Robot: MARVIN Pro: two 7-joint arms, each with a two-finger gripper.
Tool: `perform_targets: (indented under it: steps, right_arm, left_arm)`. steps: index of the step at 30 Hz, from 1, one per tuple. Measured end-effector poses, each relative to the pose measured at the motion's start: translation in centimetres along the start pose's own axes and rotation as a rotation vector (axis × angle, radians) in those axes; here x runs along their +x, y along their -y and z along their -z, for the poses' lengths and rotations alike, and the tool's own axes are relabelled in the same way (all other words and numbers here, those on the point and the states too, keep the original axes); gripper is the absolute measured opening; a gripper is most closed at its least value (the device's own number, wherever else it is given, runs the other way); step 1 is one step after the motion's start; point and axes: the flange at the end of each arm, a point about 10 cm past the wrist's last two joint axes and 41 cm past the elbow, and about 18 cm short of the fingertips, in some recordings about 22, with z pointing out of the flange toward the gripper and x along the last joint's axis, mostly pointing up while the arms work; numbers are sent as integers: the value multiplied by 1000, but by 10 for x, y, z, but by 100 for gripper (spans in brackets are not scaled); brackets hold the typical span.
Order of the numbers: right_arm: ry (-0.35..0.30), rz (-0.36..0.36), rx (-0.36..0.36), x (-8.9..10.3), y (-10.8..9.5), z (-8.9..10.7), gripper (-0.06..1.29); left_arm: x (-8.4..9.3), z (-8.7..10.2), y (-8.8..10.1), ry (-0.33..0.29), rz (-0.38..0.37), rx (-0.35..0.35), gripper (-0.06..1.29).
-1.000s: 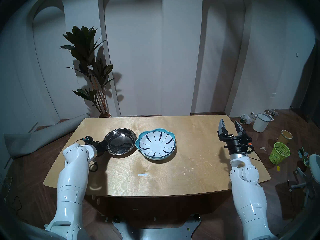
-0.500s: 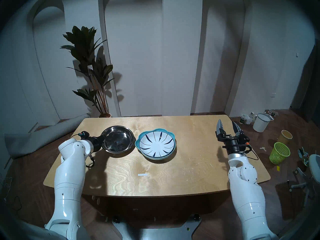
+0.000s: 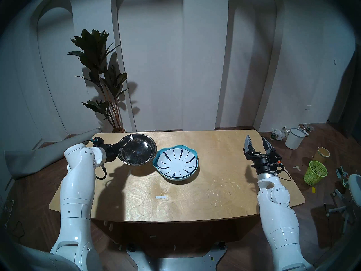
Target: Stack the plates into one stack
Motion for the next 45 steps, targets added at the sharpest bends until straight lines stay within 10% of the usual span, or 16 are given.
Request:
perform_targets:
  steps: [12, 45]
  right_arm:
    - [-25, -8, -7, 1, 1, 3, 120]
    - [110, 85, -107, 7, 16, 3, 120]
  left_arm:
    - [-26, -11, -52, 67, -51, -81, -3]
    - [-78, -31, -84, 201, -83, -82, -3]
